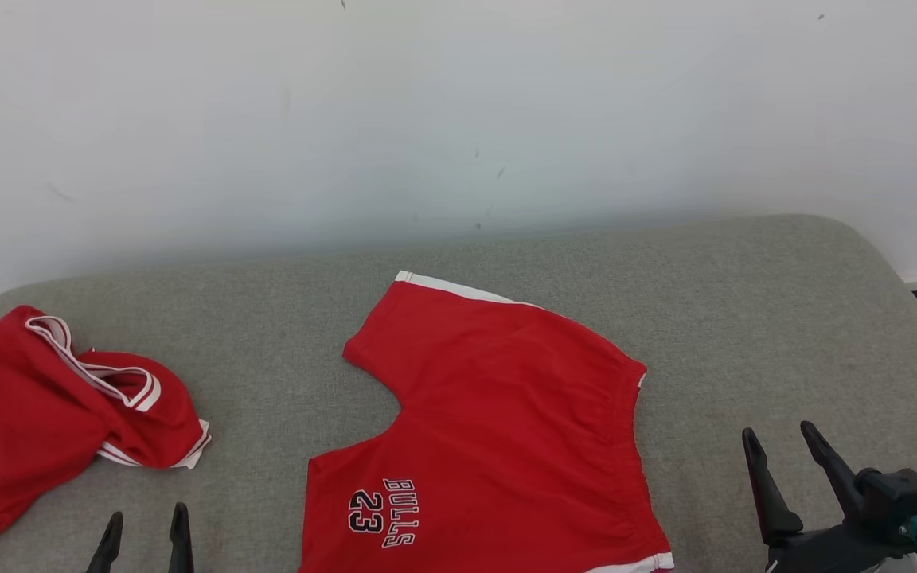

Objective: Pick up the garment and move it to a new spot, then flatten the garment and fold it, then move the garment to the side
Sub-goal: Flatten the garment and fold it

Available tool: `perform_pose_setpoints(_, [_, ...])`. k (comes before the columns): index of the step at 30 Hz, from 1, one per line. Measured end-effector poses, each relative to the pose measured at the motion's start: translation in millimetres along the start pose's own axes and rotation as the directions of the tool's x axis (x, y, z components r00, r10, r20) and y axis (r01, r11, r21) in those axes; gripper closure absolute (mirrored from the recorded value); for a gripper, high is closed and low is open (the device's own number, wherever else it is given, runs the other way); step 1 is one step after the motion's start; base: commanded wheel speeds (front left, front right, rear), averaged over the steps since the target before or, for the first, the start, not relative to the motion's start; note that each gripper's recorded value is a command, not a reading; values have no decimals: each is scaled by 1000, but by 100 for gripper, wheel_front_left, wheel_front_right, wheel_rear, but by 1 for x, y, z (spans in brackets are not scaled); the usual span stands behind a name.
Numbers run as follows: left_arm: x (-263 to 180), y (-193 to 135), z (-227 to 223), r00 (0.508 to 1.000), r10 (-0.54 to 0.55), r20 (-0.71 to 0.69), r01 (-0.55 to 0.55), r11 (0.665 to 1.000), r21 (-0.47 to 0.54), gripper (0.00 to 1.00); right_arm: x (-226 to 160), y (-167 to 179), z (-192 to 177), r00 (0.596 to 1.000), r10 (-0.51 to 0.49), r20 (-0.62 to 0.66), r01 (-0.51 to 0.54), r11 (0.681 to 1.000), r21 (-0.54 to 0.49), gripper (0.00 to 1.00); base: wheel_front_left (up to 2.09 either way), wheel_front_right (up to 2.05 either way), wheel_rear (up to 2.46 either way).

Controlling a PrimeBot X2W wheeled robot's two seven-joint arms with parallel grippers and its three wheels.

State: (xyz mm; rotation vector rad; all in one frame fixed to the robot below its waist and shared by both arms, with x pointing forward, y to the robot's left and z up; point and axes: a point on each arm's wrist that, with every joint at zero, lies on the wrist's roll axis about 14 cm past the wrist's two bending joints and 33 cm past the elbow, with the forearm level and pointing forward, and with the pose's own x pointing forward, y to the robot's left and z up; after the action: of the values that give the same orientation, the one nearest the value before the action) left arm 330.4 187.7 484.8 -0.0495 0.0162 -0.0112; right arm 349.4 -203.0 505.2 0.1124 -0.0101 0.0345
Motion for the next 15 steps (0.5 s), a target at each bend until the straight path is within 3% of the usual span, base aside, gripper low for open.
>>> perform_pose_setpoints(15, [-4, -3, 5, 1000, -20, -2, 20, 997, 68, 0, -9, 1, -4, 1000, -1, -21, 2, 1000, 6, 0, 0, 0, 0])
